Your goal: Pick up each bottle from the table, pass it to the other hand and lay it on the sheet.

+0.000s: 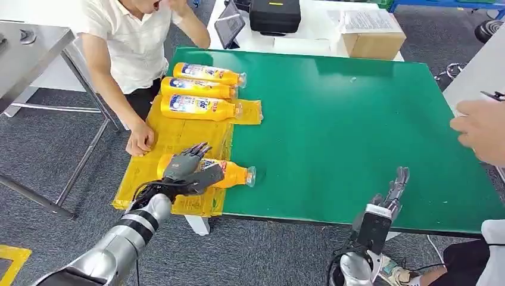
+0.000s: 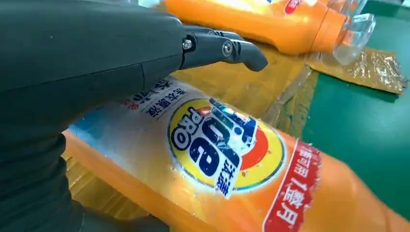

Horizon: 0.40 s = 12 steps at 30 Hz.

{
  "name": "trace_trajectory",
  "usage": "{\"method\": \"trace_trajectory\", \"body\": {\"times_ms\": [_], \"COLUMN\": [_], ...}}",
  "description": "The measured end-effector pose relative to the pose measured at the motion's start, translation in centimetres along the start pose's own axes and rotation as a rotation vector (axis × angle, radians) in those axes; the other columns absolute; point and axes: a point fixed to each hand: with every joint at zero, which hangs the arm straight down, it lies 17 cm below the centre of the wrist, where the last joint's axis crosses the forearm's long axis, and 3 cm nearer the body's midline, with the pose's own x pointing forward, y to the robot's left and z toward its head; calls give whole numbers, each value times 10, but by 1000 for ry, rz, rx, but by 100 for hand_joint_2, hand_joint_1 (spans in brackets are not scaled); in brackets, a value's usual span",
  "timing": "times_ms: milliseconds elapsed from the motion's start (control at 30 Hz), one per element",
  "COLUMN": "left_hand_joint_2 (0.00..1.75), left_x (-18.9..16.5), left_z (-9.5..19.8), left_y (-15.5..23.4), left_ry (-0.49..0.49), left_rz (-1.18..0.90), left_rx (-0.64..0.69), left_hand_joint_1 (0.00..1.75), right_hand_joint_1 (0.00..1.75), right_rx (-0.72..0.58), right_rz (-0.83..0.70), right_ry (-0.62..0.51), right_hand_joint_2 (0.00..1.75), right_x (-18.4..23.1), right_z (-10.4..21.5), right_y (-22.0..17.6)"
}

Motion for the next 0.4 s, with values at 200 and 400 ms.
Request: {"method": "trace_trajectory", "body": {"times_ms": [200,400], "left_hand_joint_2": [175,175], "left_x": [11,39], "left_z": [2,13], "left_y": [-12,-22], "left_ry": [-39,-159], "left_rz": [168,389], "left_rx": [-124,-189], "left_hand_joint_1": [0,0], "right_hand_joint_1": [0,0], "right_rx": [17,29], "right_rz": [13,23], "right_ry": [-4,-5], "right_hand_joint_2": [0,0], "right_x": [-4,-7], "right_z": [-2,-1], "right_y": [4,6]}}
